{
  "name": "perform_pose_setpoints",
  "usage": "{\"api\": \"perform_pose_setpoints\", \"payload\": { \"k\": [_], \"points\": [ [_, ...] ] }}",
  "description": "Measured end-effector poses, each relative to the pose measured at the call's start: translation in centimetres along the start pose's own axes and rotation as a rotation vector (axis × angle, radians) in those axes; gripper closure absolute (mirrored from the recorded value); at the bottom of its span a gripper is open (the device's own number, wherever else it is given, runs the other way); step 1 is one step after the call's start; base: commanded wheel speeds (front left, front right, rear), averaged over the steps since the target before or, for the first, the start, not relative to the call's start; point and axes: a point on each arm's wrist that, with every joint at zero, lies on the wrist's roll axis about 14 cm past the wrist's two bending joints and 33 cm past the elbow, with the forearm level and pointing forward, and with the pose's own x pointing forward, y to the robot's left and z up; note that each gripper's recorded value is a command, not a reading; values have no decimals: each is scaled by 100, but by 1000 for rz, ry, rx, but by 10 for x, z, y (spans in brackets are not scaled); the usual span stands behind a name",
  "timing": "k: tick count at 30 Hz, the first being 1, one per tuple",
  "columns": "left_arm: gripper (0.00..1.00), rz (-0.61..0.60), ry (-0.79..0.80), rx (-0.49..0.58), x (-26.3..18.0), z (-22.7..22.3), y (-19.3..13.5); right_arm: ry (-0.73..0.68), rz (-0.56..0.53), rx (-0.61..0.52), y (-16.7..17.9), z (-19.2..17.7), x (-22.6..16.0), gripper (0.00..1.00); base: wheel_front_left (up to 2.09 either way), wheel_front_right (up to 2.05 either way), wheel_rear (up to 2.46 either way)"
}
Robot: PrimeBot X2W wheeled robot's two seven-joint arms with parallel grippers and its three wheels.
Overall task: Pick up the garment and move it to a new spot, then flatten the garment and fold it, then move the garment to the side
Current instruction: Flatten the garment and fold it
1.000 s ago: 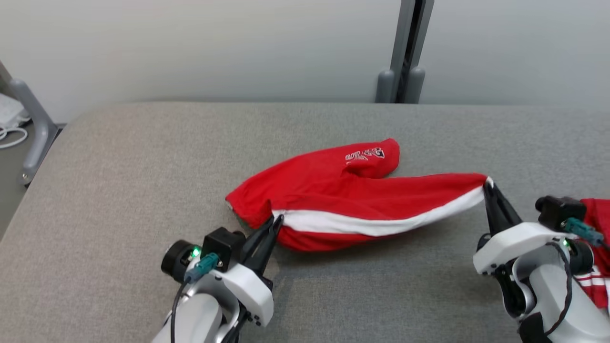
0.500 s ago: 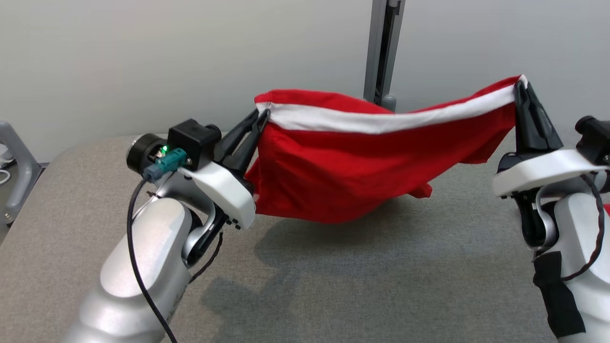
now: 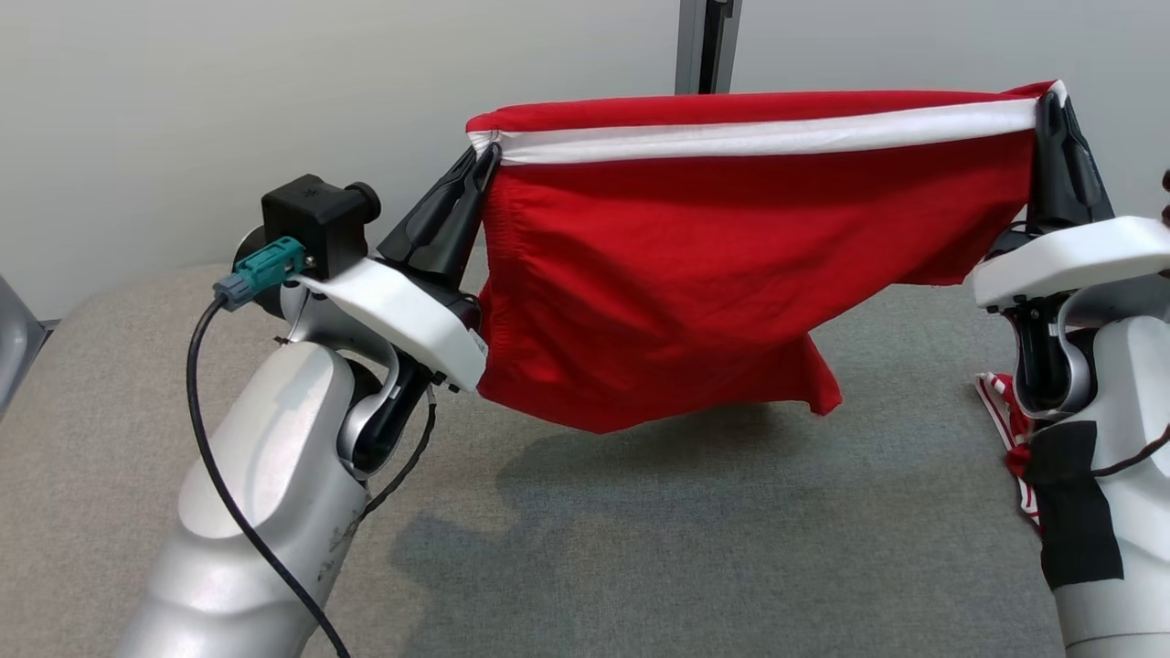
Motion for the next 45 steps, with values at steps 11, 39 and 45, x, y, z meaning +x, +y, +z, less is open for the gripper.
{"api": "perform_pose_setpoints", "payload": {
  "k": [11,39,45],
  "points": [
    [100,-20,40,36,62,-1,30,59,66,20,22,-15,64,100,0,0,0],
    [100,92,164,56,153,-207,133,391,-13,55,-35,-267,114,100,0,0,0],
    [100,106,293,40,108,-239,126,503,-19,72,-29,-292,74,100,0,0,0]
  ]
}}
